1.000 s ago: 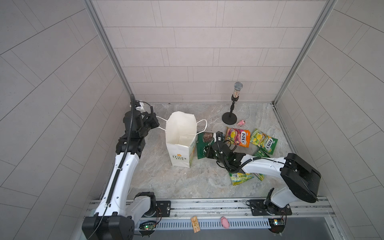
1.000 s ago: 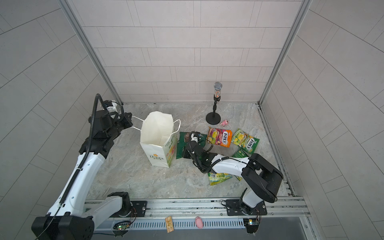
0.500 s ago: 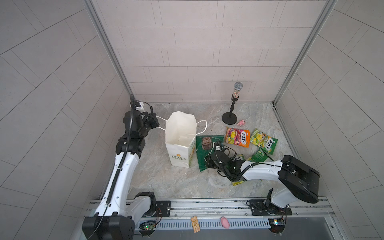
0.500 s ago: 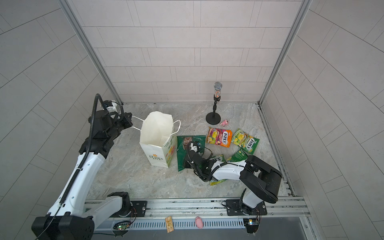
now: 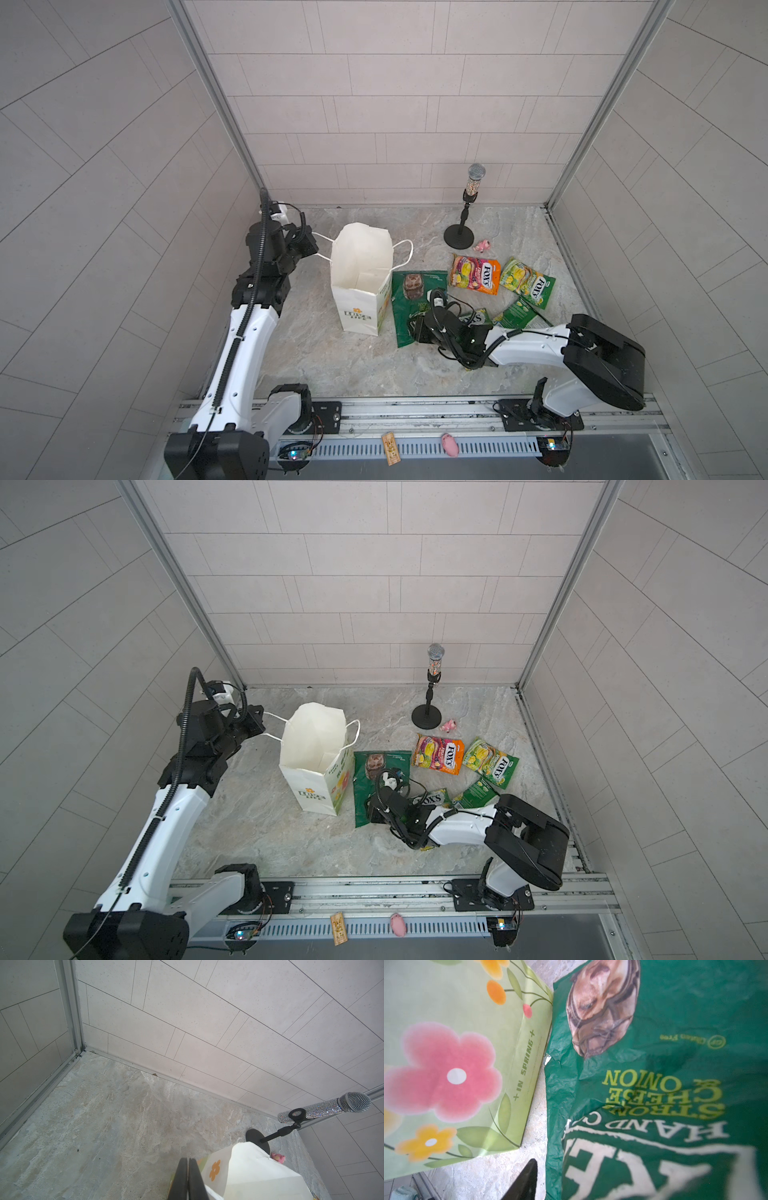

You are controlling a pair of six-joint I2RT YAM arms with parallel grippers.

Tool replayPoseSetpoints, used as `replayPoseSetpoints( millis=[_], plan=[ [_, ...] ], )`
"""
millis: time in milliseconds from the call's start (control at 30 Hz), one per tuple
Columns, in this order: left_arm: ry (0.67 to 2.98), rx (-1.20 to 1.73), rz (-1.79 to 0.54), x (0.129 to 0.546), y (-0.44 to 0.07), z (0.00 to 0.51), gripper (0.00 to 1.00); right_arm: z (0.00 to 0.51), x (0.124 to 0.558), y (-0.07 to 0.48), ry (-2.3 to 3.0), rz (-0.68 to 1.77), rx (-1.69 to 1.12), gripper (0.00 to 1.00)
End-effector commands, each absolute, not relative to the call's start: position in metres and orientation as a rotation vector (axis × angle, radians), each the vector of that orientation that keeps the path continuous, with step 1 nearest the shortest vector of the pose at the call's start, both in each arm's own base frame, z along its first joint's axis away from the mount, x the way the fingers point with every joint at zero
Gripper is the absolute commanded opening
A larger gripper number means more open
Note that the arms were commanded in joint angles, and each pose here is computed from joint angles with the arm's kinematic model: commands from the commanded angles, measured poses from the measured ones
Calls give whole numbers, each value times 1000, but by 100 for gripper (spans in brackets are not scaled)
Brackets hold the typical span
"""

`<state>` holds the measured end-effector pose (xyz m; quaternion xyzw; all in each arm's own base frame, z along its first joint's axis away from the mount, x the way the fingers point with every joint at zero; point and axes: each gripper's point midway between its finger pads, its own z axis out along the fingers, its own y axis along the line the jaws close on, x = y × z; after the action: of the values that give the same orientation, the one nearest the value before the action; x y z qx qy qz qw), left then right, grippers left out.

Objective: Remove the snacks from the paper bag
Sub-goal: 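Open the right gripper to release the crisps bag on the table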

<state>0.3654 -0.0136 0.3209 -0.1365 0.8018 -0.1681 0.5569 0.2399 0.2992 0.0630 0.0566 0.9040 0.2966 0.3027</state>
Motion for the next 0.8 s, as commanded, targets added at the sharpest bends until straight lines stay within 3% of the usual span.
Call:
replayPoseSetpoints(
  millis=[0, 233, 467, 533, 667, 767],
  plan=[
    [1877, -319, -397, 367, -12, 322, 0, 64, 227, 296, 2437, 814, 169, 56],
    [1872, -321, -395, 367, -11, 324, 0, 71, 210, 272, 2469, 742, 123, 63],
    [1869, -318, -398, 366, -11, 326, 1, 88, 205, 209, 2394, 512, 113, 67],
    [1868, -315, -399, 365, -11, 327, 13, 95, 207, 188, 2337, 441, 131, 68],
    [1857, -291, -410, 364, -14, 336, 59, 115, 213, 148, 2211, 313, 169, 68],
    [1845, -272, -414, 363, -16, 346, 79, 129, 216, 123, 2160, 217, 177, 69]
  ],
)
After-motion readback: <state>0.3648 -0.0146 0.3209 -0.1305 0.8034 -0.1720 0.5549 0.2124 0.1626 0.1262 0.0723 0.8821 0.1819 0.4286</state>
